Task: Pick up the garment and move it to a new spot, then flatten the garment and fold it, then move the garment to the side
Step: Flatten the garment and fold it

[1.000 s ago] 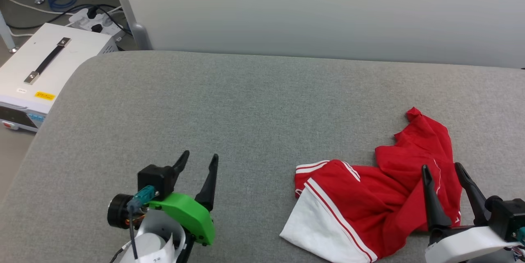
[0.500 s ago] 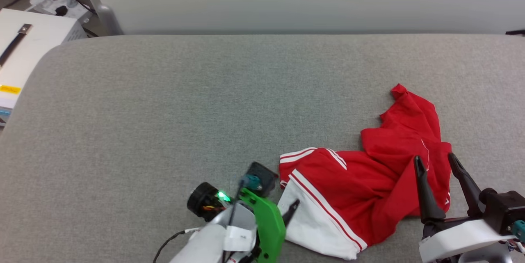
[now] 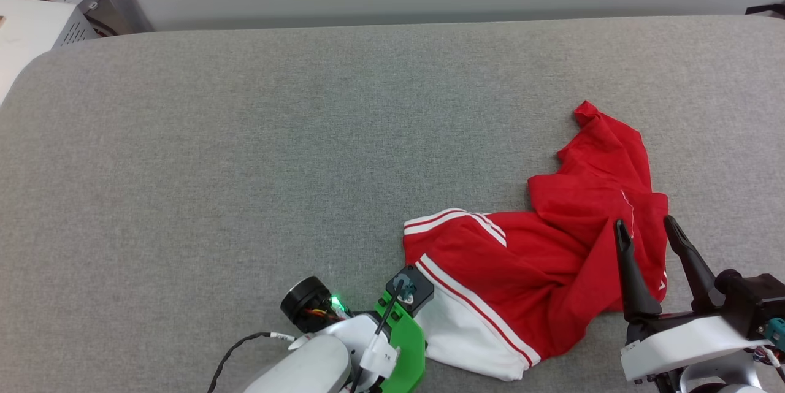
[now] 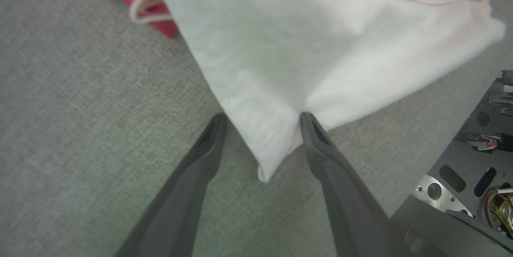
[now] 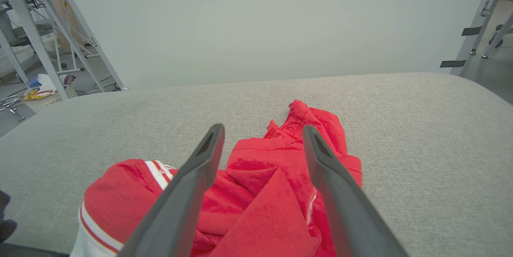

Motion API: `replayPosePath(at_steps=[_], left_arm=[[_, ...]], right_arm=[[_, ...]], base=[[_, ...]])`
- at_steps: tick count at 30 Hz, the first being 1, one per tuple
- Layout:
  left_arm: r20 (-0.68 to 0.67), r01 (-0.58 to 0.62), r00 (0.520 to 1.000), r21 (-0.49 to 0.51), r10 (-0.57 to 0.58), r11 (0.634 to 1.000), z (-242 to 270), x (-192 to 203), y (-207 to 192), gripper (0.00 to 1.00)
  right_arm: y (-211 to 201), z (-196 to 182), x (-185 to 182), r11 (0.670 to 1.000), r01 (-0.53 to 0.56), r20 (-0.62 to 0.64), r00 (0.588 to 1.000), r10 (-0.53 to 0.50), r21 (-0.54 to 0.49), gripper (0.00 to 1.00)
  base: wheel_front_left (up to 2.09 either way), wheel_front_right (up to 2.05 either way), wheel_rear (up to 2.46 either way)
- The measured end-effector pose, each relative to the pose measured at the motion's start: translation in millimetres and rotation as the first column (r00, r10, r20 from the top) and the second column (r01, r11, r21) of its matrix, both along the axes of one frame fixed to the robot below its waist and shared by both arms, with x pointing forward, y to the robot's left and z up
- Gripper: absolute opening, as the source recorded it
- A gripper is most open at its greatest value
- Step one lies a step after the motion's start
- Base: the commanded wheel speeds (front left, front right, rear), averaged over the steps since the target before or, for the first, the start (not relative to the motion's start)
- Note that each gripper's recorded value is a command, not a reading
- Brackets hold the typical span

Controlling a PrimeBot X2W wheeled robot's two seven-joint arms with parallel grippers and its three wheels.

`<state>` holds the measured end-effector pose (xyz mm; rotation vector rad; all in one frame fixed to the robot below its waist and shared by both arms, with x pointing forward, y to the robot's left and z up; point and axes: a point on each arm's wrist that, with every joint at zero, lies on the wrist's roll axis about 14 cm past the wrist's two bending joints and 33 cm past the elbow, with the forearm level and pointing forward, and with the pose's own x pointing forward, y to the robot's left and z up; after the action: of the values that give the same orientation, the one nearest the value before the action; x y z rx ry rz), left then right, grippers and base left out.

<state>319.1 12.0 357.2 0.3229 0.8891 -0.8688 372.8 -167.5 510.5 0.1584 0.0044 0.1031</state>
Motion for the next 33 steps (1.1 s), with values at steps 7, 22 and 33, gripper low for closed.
replayPosePath(at_steps=[7, 22, 33], left_arm=[[0.015, -0.003, 1.0, -0.03, 0.003, 1.0, 6, 3, 3, 0.0], [0.264, -0.548, 0.801, -0.038, 0.538, 0.835, 70, 66, 176, 0.0], [0.055, -0.766, 0.641, -0.029, 0.766, 0.643, 15, 10, 217, 0.0]], right_arm=[[-1, -2, 0, 1.0, 0.005, -0.003, 1.0, -0.005, 0.015, 1.0], [14, 7, 4, 0.998, -0.042, 0.028, 0.999, 0.041, 0.045, 1.0], [11, 3, 4, 0.998, -0.033, 0.003, 0.999, 0.033, 0.048, 1.0]], base=[[0.0, 0.0, 0.0], [0.0, 0.0, 0.0], [0.0, 0.0, 0.0]])
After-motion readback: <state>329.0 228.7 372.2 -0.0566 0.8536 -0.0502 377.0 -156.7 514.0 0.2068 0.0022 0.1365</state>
